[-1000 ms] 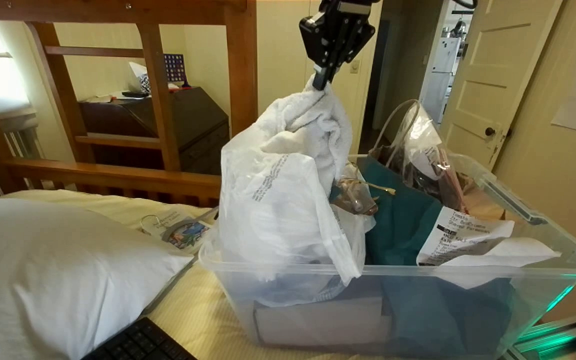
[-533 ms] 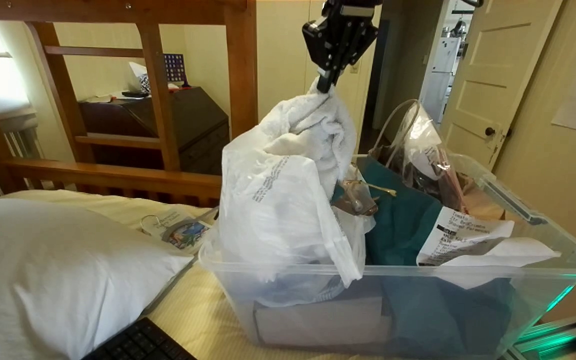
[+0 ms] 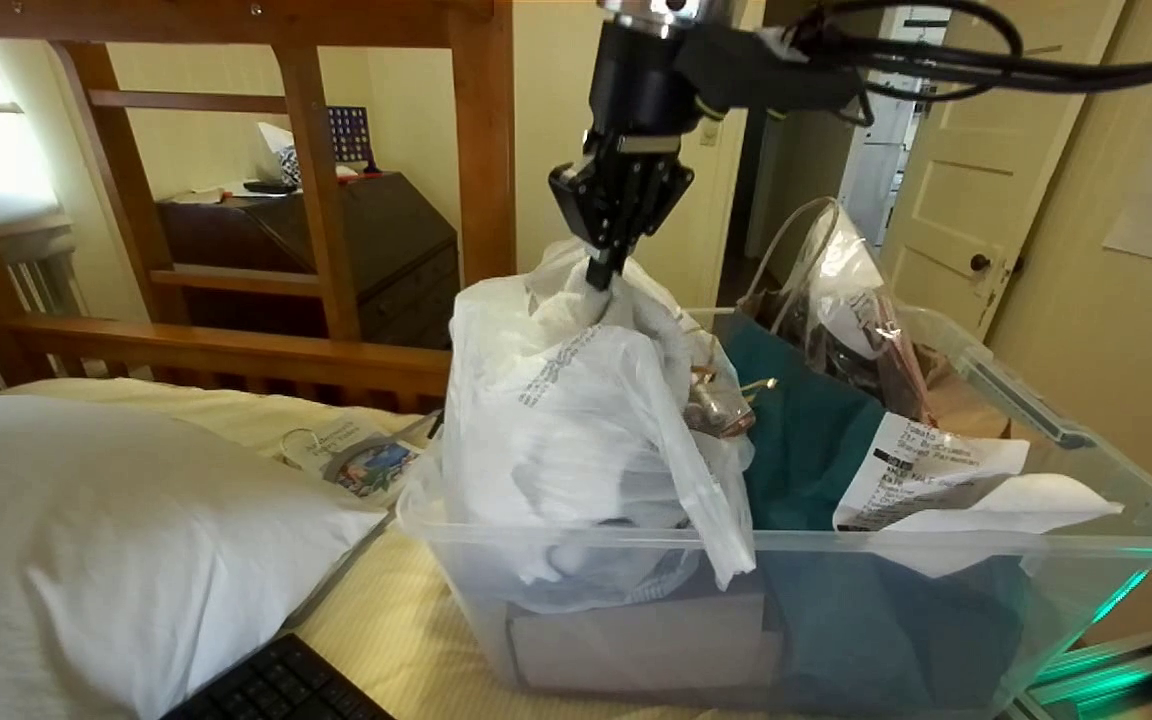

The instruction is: Pick up the white cloth from the white plastic bag and put it back in the plastic bag

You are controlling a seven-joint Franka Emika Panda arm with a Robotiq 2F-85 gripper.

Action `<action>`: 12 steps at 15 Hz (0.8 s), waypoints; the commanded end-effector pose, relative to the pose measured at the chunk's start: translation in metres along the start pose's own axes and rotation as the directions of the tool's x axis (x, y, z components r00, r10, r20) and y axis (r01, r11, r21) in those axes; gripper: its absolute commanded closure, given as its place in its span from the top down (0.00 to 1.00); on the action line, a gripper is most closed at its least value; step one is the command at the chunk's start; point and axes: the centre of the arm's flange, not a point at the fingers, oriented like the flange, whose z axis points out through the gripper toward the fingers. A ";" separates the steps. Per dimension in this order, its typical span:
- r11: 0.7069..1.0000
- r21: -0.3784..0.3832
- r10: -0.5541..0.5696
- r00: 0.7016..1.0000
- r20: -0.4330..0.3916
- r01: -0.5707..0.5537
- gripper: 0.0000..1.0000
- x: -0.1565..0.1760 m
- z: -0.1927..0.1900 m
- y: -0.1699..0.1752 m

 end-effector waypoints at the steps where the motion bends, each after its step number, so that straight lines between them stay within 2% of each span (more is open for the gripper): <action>1: 0.997 0.074 -0.045 0.993 0.105 0.038 0.02 0.001 0.042 -0.015; 4: 0.990 0.125 -0.083 0.984 0.156 0.064 0.02 0.000 0.071 -0.025; 8: 0.963 0.242 -0.165 0.968 0.188 0.118 0.02 0.000 0.099 -0.043; 12: 0.945 0.284 -0.231 0.944 0.234 0.161 0.02 -0.007 0.124 -0.051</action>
